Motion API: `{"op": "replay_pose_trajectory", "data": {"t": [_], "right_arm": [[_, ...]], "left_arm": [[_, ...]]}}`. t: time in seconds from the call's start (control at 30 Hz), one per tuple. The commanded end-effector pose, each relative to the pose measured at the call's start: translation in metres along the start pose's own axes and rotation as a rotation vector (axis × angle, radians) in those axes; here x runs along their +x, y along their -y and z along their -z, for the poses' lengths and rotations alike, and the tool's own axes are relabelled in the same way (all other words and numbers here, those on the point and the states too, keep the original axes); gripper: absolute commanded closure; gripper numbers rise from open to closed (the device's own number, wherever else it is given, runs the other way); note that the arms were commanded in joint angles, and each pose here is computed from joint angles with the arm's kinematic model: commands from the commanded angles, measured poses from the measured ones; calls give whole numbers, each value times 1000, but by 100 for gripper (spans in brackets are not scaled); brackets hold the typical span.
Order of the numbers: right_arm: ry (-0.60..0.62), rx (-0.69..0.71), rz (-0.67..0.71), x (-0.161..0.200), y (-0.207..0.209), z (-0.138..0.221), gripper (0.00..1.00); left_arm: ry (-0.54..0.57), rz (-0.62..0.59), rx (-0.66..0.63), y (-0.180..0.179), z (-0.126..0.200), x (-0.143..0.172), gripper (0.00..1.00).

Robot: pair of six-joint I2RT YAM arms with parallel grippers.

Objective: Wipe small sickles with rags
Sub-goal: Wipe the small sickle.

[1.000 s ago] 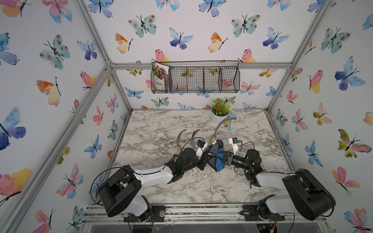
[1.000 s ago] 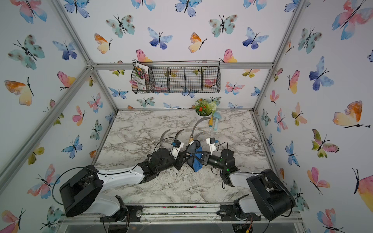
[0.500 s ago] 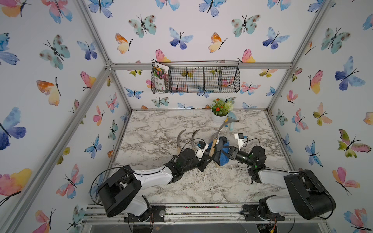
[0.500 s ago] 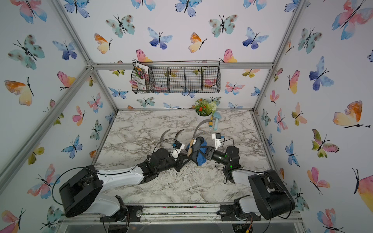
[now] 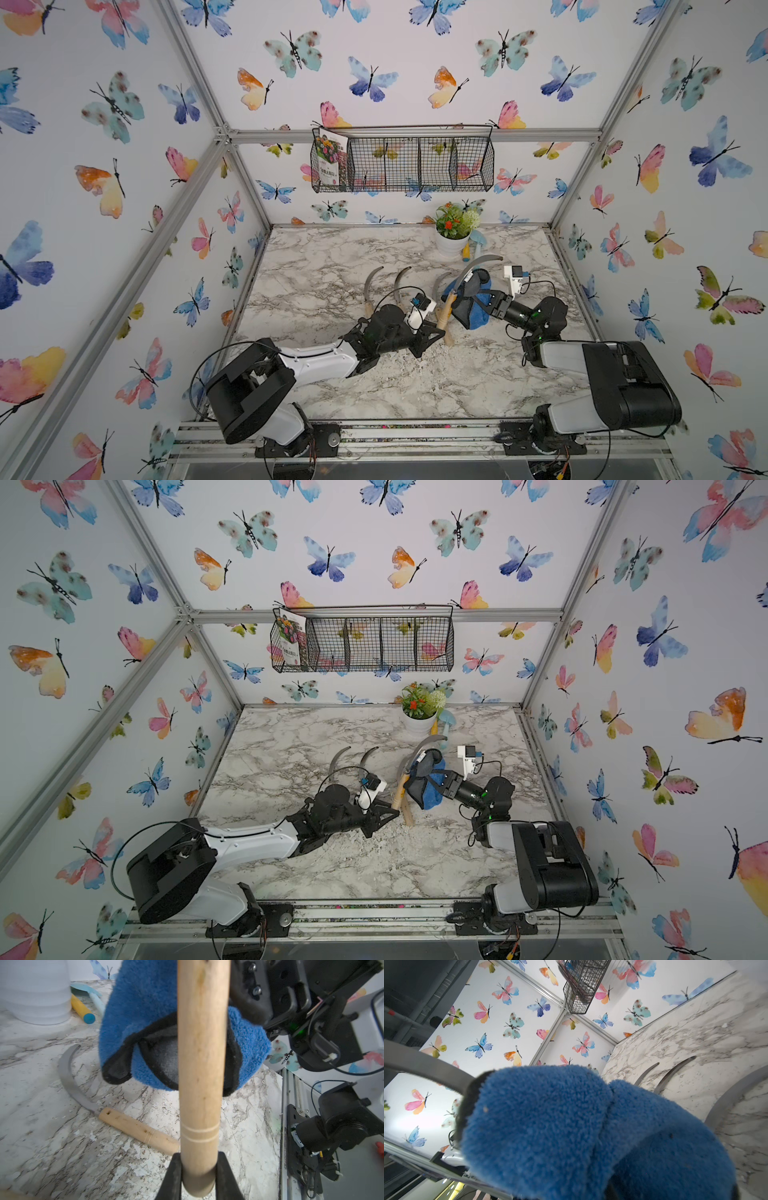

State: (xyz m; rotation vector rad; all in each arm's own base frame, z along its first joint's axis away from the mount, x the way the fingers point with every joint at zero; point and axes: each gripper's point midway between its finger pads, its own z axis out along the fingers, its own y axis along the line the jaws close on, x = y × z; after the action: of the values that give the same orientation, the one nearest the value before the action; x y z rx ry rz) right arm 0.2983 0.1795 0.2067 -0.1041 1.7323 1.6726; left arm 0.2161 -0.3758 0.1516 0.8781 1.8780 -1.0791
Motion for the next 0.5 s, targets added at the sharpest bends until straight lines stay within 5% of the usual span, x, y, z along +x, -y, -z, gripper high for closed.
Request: {"op": "replay_pose_trajectory", "data": {"t": [0.0, 0.47], "right_arm": [[-30, -134, 62, -3, -31, -2, 98], [-31, -142, 29, -4, -11, -8, 98]], "left_arm": [[-37, -6, 101, 16, -10, 0, 100], [-128, 254, 86, 2, -24, 30, 100]]}}
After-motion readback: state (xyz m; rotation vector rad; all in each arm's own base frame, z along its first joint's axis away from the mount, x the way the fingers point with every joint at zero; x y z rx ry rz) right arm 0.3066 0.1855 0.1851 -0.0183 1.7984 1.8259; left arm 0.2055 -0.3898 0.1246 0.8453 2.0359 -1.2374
